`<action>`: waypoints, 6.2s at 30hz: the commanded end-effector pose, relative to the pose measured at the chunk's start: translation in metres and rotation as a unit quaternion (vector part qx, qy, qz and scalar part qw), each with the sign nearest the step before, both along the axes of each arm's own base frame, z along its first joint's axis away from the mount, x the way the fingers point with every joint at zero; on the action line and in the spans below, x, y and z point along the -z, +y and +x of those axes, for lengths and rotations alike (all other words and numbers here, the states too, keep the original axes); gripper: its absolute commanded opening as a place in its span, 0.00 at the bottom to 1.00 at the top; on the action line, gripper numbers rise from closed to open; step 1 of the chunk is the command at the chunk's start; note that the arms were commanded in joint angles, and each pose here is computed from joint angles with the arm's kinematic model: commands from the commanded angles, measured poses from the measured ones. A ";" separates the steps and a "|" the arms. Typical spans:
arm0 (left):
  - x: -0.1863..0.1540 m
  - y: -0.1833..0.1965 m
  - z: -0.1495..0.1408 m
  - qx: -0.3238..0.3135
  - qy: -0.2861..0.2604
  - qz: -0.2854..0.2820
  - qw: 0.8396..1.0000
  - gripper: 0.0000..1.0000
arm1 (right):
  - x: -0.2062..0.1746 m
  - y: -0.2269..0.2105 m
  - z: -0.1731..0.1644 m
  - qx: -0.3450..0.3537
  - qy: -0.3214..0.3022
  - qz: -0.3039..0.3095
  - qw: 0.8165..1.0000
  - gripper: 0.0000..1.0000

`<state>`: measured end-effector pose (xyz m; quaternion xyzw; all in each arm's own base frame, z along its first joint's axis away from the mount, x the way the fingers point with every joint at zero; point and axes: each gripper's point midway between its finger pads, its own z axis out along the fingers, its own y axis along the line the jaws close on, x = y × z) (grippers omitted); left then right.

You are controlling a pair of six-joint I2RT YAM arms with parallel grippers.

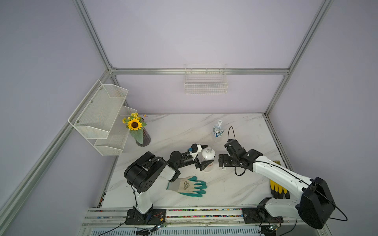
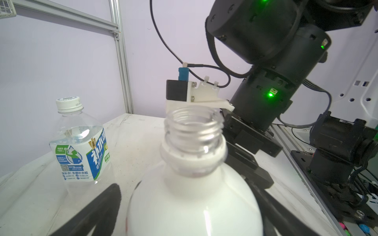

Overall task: Screw on the bottle caps
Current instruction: Pick up the plastic bottle at the center of the board, then screw the bottle cap onto the plastic bottle.

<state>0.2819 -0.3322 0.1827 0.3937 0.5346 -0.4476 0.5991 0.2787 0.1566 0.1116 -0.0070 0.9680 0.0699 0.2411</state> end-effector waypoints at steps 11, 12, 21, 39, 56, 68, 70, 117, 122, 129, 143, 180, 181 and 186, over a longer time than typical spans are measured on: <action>-0.023 0.013 -0.007 0.002 -0.039 -0.024 0.999 0.89 | 0.025 0.006 0.011 -0.028 0.080 0.019 0.996 0.91; -0.023 0.013 -0.007 0.003 -0.040 -0.023 0.999 0.87 | 0.029 0.004 0.011 -0.026 0.087 0.020 0.996 0.89; -0.021 0.013 -0.009 0.006 -0.044 -0.019 0.999 0.78 | 0.059 0.003 0.006 -0.029 0.160 0.006 0.987 0.69; -0.018 0.013 -0.008 0.005 -0.042 -0.017 0.999 0.75 | 0.079 0.010 -0.002 -0.026 0.204 -0.063 0.977 0.54; -0.020 0.013 -0.008 0.006 -0.041 -0.019 0.999 0.75 | 0.087 0.013 -0.001 -0.025 0.206 -0.064 0.976 0.37; -0.020 0.013 -0.009 0.009 -0.039 -0.020 0.999 0.75 | 0.091 0.011 -0.003 -0.021 0.205 -0.065 0.976 0.38; -0.020 0.013 -0.008 0.009 -0.038 -0.020 0.999 0.75 | 0.090 0.011 -0.003 -0.021 0.203 -0.064 0.977 0.38; 0.010 -0.046 -0.036 0.099 -0.048 0.000 0.994 0.75 | -0.135 0.016 -0.030 -0.085 0.117 0.027 0.989 0.35; 0.016 -0.043 -0.032 0.076 -0.058 0.011 0.995 0.74 | -0.143 0.025 -0.028 -0.103 0.113 0.044 0.987 0.33; 0.013 -0.042 -0.029 0.065 -0.062 0.015 0.996 0.74 | -0.159 0.035 -0.030 -0.123 0.100 0.073 0.985 0.32; 0.009 -0.046 -0.032 0.067 -0.067 0.017 0.995 0.74 | -0.151 0.054 -0.038 -0.150 0.113 0.064 0.980 0.30; 0.009 -0.056 -0.027 0.059 -0.048 0.044 0.996 0.74 | -0.151 0.069 -0.029 -0.156 0.101 0.041 0.982 0.29; 0.009 -0.056 -0.026 0.058 -0.044 0.045 0.996 0.73 | -0.151 0.070 -0.029 -0.156 0.102 0.041 0.982 0.29; 0.011 -0.059 -0.024 0.058 -0.026 0.054 0.997 0.73 | -0.148 0.071 -0.029 -0.159 0.102 0.034 0.981 0.29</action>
